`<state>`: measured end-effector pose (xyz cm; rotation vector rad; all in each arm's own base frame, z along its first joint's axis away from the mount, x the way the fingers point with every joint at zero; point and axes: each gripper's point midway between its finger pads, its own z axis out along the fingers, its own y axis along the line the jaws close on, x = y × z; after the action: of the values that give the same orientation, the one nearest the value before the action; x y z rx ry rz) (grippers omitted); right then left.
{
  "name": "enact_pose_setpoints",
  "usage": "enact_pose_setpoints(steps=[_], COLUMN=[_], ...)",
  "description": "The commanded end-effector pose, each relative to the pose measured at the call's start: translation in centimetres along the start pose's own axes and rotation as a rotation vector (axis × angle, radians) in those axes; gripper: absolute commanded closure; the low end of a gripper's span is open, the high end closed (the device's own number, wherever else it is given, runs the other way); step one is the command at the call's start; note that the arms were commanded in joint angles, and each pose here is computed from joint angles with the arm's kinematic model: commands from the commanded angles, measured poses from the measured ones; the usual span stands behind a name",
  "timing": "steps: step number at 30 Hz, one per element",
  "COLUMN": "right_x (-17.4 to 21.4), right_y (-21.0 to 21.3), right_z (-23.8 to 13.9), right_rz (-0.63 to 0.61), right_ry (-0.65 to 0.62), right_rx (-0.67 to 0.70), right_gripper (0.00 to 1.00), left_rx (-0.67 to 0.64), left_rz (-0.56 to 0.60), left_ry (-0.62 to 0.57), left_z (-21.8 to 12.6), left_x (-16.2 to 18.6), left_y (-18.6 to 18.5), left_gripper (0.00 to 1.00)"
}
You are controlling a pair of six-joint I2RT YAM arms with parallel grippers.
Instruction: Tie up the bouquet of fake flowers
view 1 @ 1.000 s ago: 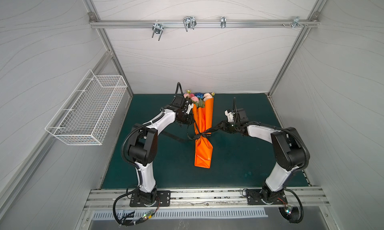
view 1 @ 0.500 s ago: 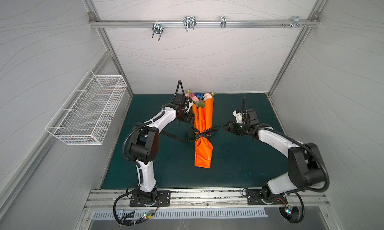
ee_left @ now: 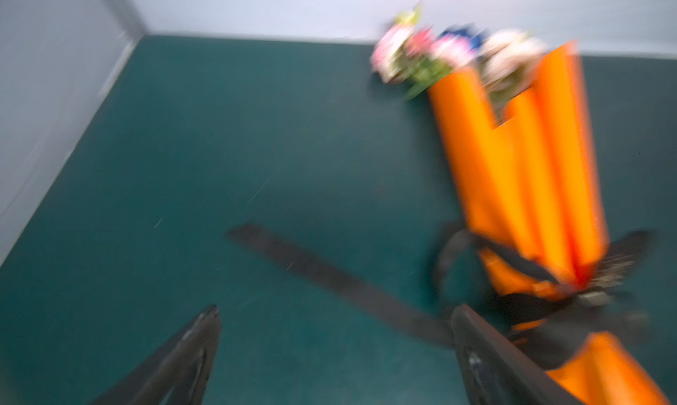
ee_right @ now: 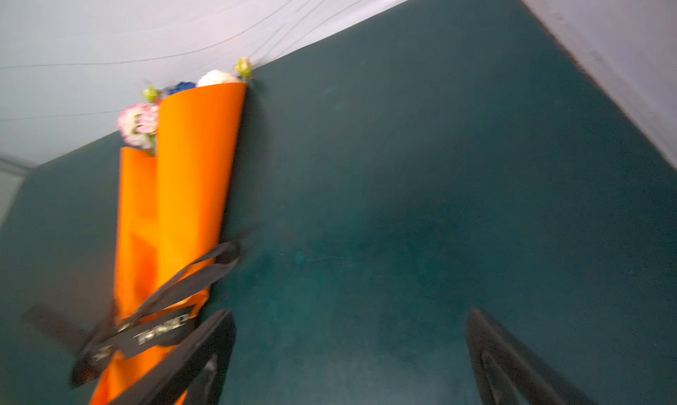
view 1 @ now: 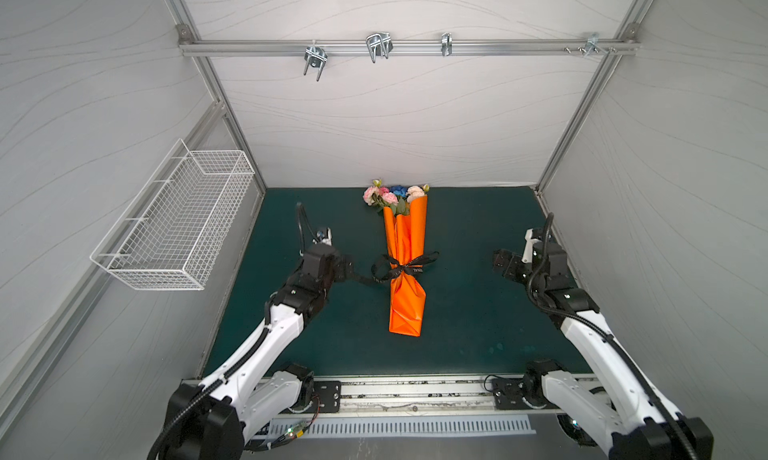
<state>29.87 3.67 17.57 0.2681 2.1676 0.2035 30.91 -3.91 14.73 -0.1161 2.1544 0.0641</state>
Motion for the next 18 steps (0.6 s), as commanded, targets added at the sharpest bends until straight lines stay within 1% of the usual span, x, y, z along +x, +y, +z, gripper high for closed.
enact_pose_setpoints(steps=[1,4,5,8,9,11,15,18], right_x=[0.6,0.7,0.6,0.9,1.0,1.2,1.4,0.9], right_y=[-4.1,-4.3,-4.2,-4.4,-4.4,-4.5,-4.8,-4.4], right_z=[0.5,1.5,1.8,2.6,3.0,3.8,5.7,6.5], right_rz=[-0.078,-0.132,-0.155,-0.195,-0.208,-0.214,-0.224,-0.256], right_ry=[-0.063,-0.163,-0.204,-0.272,-0.288,-0.305,-0.278,-0.298], right_rx=[0.198,0.184,0.173,0.162,0.154,0.146,0.138,0.122], right_gripper=[0.01,0.01,0.01,0.01,0.01,0.01,0.01,0.01], left_rx=[-0.180,-0.219,-0.210,-0.139,-0.119,-0.088,-0.033,0.023], left_rz=[-0.037,-0.006,-0.003,-0.011,-0.022,-0.030,-0.025,-0.036], left_ry=[-0.209,-0.274,-0.279,-0.283,-0.303,-0.285,-0.243,-0.255], left_z=[-0.8,-0.6,-0.3,0.8,1.0,2.2,4.4,5.6], left_x=[-1.7,-0.7,-0.3,0.4,0.0,0.2,0.1,-0.7], left_y=[3.7,5.1,5.3,5.4,5.4,5.5,5.1,4.5], left_gripper=[0.01,0.01,0.01,0.01,0.01,0.01,0.01,0.01])
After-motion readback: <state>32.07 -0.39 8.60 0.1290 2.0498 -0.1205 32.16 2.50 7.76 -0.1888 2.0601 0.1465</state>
